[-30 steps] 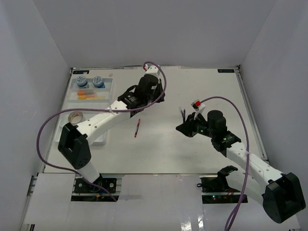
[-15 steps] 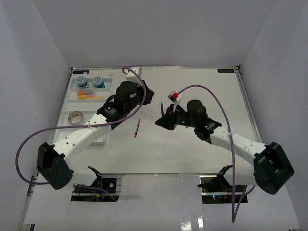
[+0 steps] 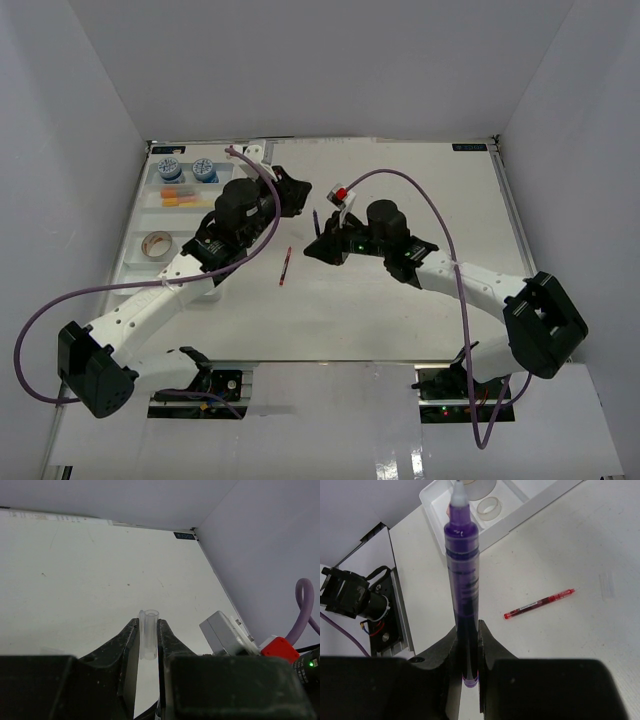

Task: Sort the stationery into containers
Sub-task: Close the pen cap on the pen.

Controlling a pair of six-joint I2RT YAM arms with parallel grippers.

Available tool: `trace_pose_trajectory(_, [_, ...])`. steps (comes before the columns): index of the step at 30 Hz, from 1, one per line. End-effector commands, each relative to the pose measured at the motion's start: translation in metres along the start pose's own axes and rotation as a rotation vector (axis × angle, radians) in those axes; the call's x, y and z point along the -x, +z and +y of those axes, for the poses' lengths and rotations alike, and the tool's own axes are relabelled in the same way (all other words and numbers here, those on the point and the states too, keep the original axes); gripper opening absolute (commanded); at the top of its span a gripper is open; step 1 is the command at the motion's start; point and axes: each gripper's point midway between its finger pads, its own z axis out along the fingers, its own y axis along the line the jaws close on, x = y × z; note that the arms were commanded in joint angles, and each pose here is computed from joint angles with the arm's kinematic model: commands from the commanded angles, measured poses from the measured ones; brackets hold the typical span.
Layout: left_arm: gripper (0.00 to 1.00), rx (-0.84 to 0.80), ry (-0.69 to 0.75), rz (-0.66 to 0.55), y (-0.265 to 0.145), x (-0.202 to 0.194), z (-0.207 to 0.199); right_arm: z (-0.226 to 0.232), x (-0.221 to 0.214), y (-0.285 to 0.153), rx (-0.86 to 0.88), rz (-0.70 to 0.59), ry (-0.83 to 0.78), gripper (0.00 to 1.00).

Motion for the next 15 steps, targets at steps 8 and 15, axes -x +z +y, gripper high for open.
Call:
trace_pose_trajectory(8, [0.00, -0.064, -0.023, -0.052, -0.0090, 0.0105, -0.0077, 0.0081, 0.0352, 0.0110, 0.022, -0.074, -0.083, 0.08])
trace_pose_trajectory(15, [0.00, -0.075, -0.022, -0.069, -0.0119, 0.0136, -0.0087, 0.0056, 0.0334, 0.0147, 0.018, -0.065, -0.079, 0.08])
